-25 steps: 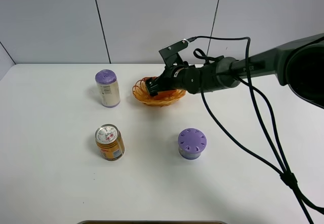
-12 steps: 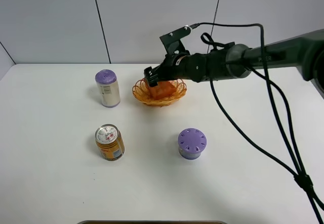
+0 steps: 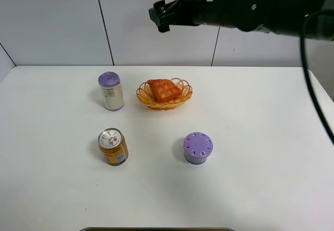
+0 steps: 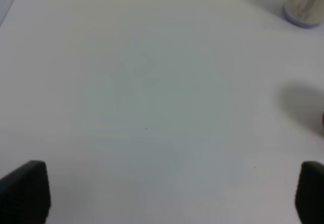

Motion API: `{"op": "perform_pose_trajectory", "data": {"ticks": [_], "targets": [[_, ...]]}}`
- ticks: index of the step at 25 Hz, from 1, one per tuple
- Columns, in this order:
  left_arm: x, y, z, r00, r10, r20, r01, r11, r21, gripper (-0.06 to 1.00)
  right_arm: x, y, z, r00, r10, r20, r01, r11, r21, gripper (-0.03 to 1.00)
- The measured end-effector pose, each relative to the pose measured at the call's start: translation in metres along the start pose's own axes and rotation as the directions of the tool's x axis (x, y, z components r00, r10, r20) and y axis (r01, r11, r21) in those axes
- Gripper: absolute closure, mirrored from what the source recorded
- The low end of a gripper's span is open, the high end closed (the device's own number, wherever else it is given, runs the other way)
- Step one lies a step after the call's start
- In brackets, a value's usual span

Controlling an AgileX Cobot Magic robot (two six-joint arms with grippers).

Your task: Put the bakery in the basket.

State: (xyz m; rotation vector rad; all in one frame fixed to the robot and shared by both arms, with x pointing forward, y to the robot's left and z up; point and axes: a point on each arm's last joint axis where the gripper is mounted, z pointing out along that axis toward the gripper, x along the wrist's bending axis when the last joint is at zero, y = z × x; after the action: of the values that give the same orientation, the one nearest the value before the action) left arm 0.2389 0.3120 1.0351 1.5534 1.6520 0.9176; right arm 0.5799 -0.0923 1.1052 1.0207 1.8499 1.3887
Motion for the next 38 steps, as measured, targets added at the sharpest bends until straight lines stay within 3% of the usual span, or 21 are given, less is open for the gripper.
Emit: {"op": "perform_pose_trajectory", "data": {"ticks": [9, 17, 20, 23, 26, 29, 32, 38], "targets": [[0.0, 0.0, 0.0, 1.0, 0.0, 0.0, 0.0, 1.0, 0.0, -0.04, 0.003, 0.048, -0.073, 0.995, -0.096, -0.041, 0.094, 0.994, -0.047, -0.02], [0.0, 0.0, 0.0, 1.0, 0.0, 0.0, 0.0, 1.0, 0.0, -0.04, 0.001, 0.089, -0.168, 0.971, -0.239, 0.011, 0.238, 0.958, -0.16, -0.02], [0.0, 0.0, 0.0, 1.0, 0.0, 0.0, 0.0, 1.0, 0.0, -0.04, -0.007, 0.098, -0.201, 0.967, -0.244, 0.071, 0.254, 0.948, -0.195, -0.03], [0.0, 0.0, 0.0, 1.0, 0.0, 0.0, 0.0, 1.0, 0.0, -0.04, -0.03, 0.104, -0.236, 0.965, -0.179, 0.191, 0.221, 0.949, -0.225, -0.03], [0.0, 0.0, 0.0, 1.0, 0.0, 0.0, 0.0, 1.0, 0.0, -0.04, -0.05, 0.102, -0.277, 0.932, -0.138, 0.335, 0.214, 0.956, -0.201, -0.03], [0.0, 0.0, 0.0, 1.0, 0.0, 0.0, 0.0, 1.0, 0.0, -0.04, -0.054, 0.097, -0.316, 0.894, -0.109, 0.435, 0.206, 0.961, -0.182, -0.03], [0.0, 0.0, 0.0, 1.0, 0.0, 0.0, 0.0, 1.0, 0.0, -0.04, -0.044, 0.093, -0.35, 0.87, -0.095, 0.484, 0.215, 0.956, -0.198, -0.03], [0.0, 0.0, 0.0, 1.0, 0.0, 0.0, 0.0, 1.0, 0.0, -0.04, -0.017, 0.078, -0.403, 0.872, -0.056, 0.485, 0.192, 0.953, -0.235, -0.03]]}}
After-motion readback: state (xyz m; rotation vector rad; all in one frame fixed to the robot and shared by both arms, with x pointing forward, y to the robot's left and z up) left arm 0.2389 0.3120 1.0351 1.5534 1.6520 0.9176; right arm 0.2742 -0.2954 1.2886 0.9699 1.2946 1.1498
